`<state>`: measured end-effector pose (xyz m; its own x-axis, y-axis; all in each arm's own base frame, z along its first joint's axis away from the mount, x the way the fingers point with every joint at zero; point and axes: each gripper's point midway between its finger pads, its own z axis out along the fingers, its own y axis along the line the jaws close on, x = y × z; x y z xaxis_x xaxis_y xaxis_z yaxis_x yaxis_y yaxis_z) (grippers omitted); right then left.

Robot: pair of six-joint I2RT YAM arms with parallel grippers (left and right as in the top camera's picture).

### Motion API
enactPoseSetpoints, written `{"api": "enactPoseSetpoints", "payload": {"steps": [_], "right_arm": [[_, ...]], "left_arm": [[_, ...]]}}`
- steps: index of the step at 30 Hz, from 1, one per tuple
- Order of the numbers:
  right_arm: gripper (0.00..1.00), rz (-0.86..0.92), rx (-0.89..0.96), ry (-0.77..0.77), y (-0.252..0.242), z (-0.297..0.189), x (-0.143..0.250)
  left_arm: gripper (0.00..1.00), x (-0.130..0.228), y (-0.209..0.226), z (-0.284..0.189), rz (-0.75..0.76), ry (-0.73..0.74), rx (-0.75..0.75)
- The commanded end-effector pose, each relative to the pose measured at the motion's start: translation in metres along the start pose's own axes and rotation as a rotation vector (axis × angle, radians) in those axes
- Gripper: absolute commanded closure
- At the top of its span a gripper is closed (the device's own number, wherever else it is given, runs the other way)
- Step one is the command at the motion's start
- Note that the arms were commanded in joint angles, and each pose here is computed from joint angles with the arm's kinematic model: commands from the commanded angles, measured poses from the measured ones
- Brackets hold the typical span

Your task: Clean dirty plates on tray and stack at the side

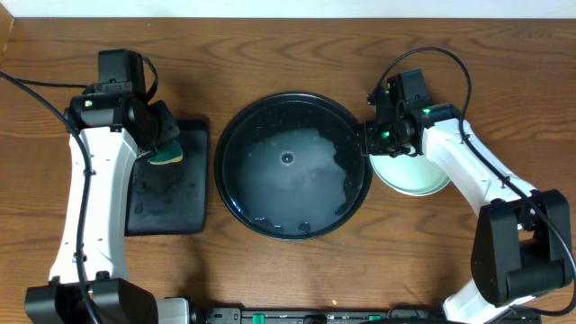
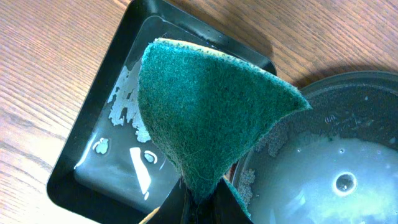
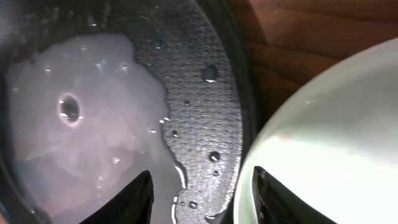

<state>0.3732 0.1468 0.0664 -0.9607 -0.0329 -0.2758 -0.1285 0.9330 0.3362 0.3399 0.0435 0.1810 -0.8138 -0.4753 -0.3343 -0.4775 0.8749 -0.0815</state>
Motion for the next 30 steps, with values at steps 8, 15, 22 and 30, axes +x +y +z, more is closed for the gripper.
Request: {"api": "enactPoseSetpoints", "payload": {"steps": [8,15,22,30], "right_arm": [[0.51,-0.021,0.119,0.03,-0.022,0.0,0.006],[0.53,-0.023,0.238,0.012,-0.042,-0.003,0.003],[0.53,-0.03,0.273,0.002,-0.048,-0.005,0.001],[0.53,-0.103,0.137,0.008,-0.022,0.001,0.0]], "left_arm": [[0.93,0.001,0.005,0.003,0.006,0.005,-0.018],[0.93,0.001,0.005,0.003,0.005,0.005,-0.018],[0.93,0.001,0.005,0.003,0.006,0.005,-0.019],[0.93,0.001,0.005,0.003,0.005,0.006,-0.018]]}}
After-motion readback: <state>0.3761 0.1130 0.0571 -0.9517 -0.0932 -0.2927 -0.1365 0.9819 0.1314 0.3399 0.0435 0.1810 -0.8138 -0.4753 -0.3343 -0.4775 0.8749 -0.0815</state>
